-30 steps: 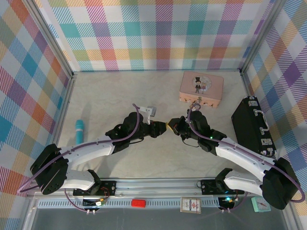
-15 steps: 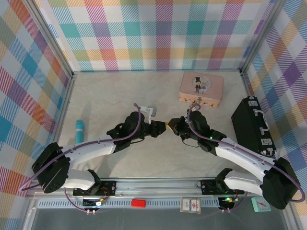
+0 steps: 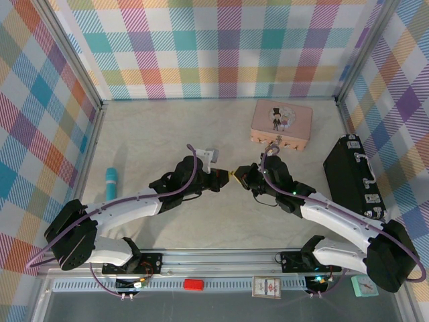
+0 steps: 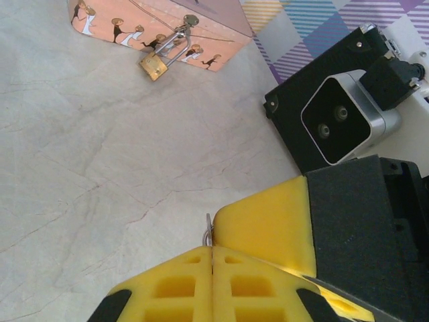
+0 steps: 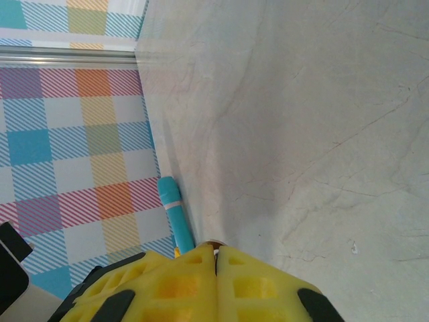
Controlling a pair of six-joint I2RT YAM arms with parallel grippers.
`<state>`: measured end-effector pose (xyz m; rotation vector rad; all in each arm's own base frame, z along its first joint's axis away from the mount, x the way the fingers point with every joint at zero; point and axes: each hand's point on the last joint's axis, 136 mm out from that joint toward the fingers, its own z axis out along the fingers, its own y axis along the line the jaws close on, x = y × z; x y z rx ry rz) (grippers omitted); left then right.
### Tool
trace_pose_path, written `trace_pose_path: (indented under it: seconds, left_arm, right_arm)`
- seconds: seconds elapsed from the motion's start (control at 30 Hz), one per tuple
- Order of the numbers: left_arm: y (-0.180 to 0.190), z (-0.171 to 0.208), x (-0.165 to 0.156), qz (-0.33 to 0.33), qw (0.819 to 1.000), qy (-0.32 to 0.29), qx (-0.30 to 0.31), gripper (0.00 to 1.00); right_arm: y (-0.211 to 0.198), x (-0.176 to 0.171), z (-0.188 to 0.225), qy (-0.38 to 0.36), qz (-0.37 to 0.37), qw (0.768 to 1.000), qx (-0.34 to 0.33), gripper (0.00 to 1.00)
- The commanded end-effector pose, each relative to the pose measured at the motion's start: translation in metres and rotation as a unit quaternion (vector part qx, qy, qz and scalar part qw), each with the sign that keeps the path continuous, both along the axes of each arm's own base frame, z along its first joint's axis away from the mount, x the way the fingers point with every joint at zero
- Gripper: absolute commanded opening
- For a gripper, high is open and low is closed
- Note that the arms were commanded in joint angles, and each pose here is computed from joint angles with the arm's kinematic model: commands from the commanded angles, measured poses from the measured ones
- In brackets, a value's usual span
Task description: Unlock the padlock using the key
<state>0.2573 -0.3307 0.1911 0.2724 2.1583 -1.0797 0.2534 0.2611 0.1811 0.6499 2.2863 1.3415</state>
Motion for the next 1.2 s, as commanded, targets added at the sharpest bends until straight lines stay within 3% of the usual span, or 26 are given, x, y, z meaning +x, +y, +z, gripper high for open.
trace_pose_path:
  seconds: [0.0, 0.17, 0.27, 0.37, 0.53, 0.7, 0.77, 1.0, 1.17]
  left_arm:
    - [0.006, 0.017, 0.005, 0.024, 1.0, -0.01, 0.009, 0.0]
    - [0.036, 0.034, 0.012, 0.061, 0.997, -0.012, 0.055, 0.0]
    - [0.056, 0.053, 0.016, 0.078, 0.994, -0.006, 0.074, 0.0]
    - [0.076, 0.065, 0.01, 0.085, 0.988, 0.028, 0.123, 0.0]
    - [0.106, 0.08, -0.001, 0.111, 0.972, 0.11, 0.177, 0.0]
    - [0.1, 0.085, -0.021, 0.097, 0.964, 0.203, 0.142, 0.0]
    - [0.098, 0.085, -0.027, 0.095, 0.96, 0.224, 0.135, 0.0]
    - [0.097, 0.08, -0.035, 0.103, 0.955, 0.257, 0.111, 0.0]
    - [0.096, 0.076, -0.036, 0.107, 0.953, 0.265, 0.099, 0.0]
  right_arm:
    - [0.002, 0.002, 0.019, -0.051, 0.011, 0.999, -0.008, 0.03]
    - [-0.011, 0.011, 0.037, -0.195, 0.034, 0.975, -0.1, 0.28]
    - [-0.014, 0.015, 0.04, -0.297, 0.069, 0.936, -0.176, 0.52]
    - [-0.01, 0.01, 0.051, -0.416, 0.107, 0.877, -0.213, 0.65]
    - [0.003, -0.011, 0.075, -0.587, 0.147, 0.766, -0.218, 0.66]
    - [0.034, -0.028, 0.085, -0.697, 0.178, 0.65, -0.247, 0.64]
    - [0.044, -0.03, 0.086, -0.716, 0.188, 0.622, -0.254, 0.65]
    - [0.067, -0.036, 0.098, -0.753, 0.19, 0.59, -0.221, 0.6]
    - [0.078, -0.034, 0.099, -0.759, 0.177, 0.587, -0.221, 0.54]
